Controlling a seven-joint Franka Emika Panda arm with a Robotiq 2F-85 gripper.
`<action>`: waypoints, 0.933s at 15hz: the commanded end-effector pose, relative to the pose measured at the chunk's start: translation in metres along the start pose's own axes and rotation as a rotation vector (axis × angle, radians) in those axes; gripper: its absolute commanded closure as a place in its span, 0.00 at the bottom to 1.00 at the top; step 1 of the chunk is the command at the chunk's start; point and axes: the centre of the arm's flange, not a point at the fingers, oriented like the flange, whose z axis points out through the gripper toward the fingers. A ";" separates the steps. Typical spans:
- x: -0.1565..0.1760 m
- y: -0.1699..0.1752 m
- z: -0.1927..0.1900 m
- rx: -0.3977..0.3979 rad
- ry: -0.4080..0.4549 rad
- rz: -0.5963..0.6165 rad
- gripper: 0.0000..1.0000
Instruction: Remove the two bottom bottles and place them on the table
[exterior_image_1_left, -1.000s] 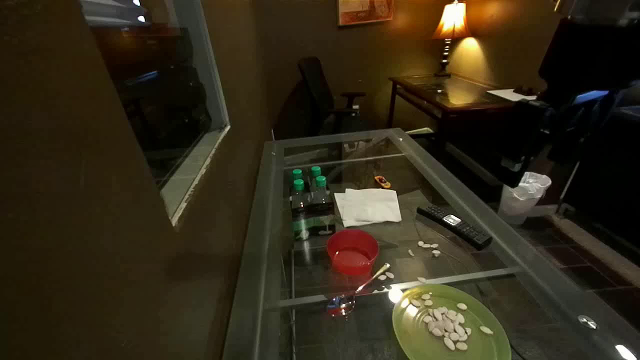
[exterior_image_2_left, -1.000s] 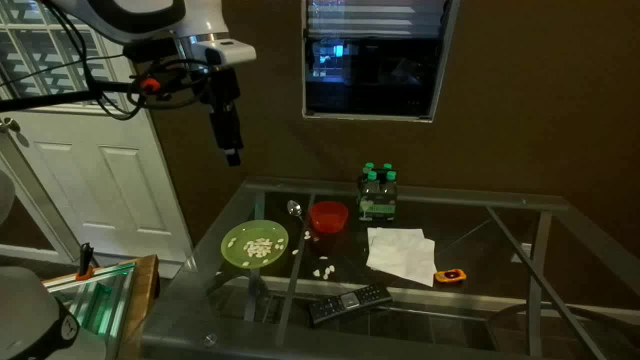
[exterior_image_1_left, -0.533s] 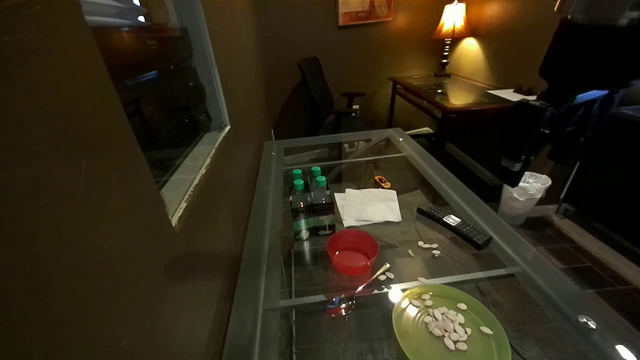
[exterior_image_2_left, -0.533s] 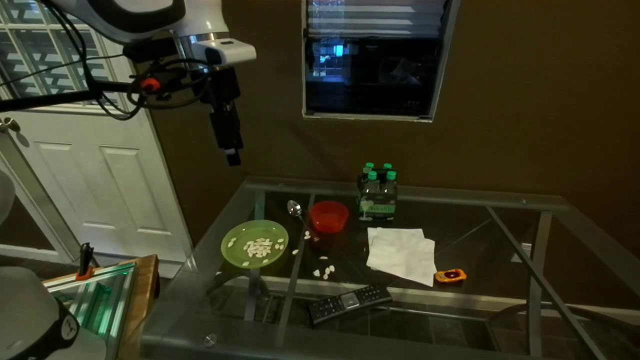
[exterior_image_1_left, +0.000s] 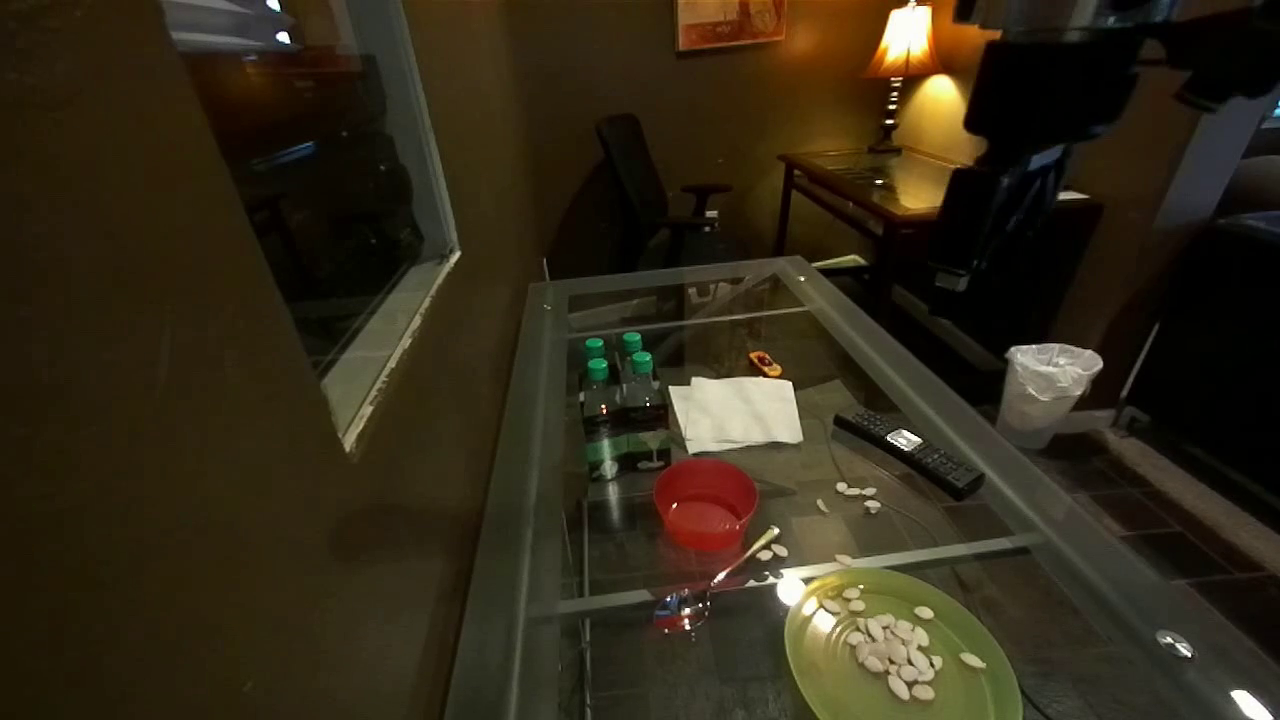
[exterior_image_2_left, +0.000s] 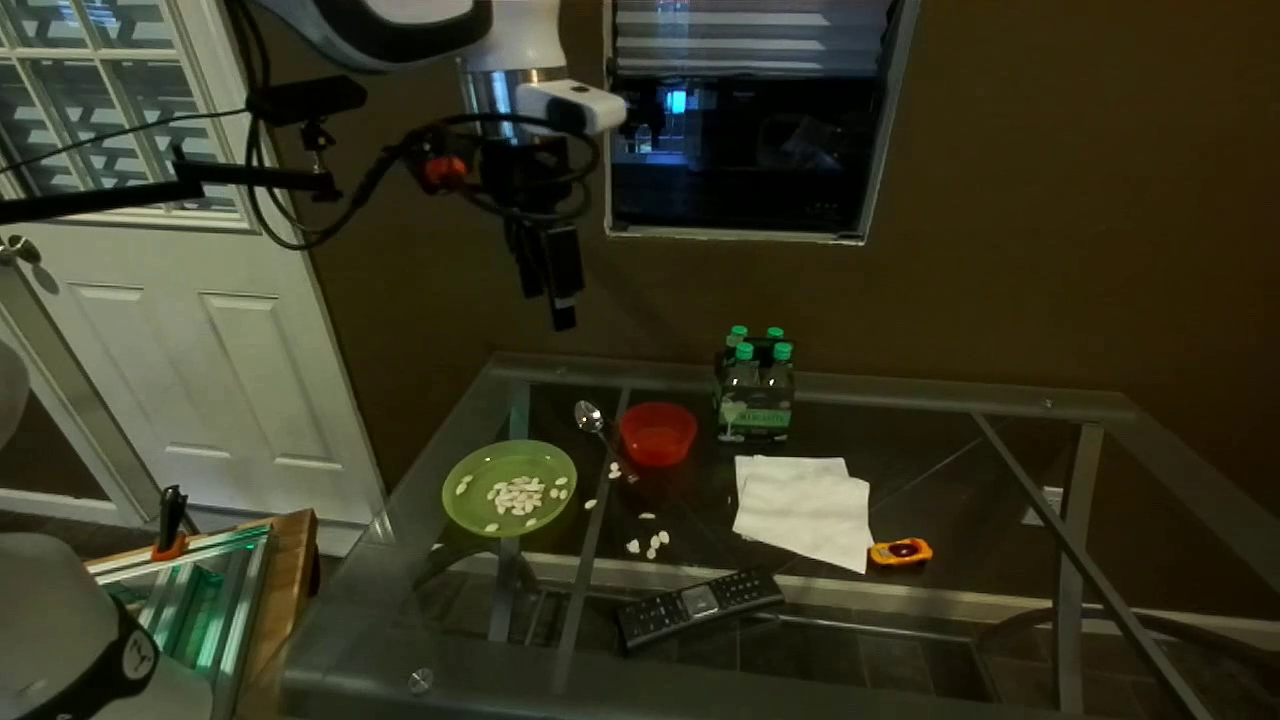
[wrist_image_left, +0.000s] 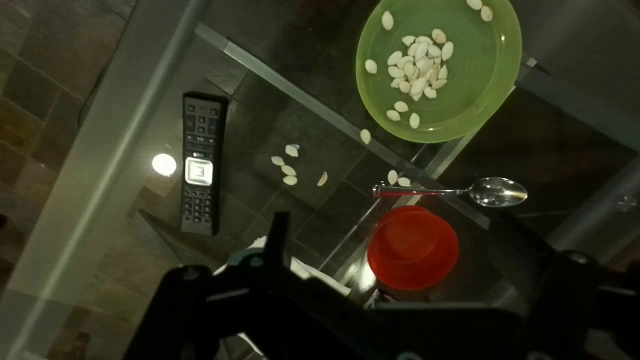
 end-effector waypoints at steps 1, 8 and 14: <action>0.069 -0.022 0.022 0.028 -0.052 -0.177 0.00; 0.156 -0.048 0.053 0.006 -0.043 -0.410 0.00; 0.175 -0.048 0.051 0.032 0.016 -0.492 0.00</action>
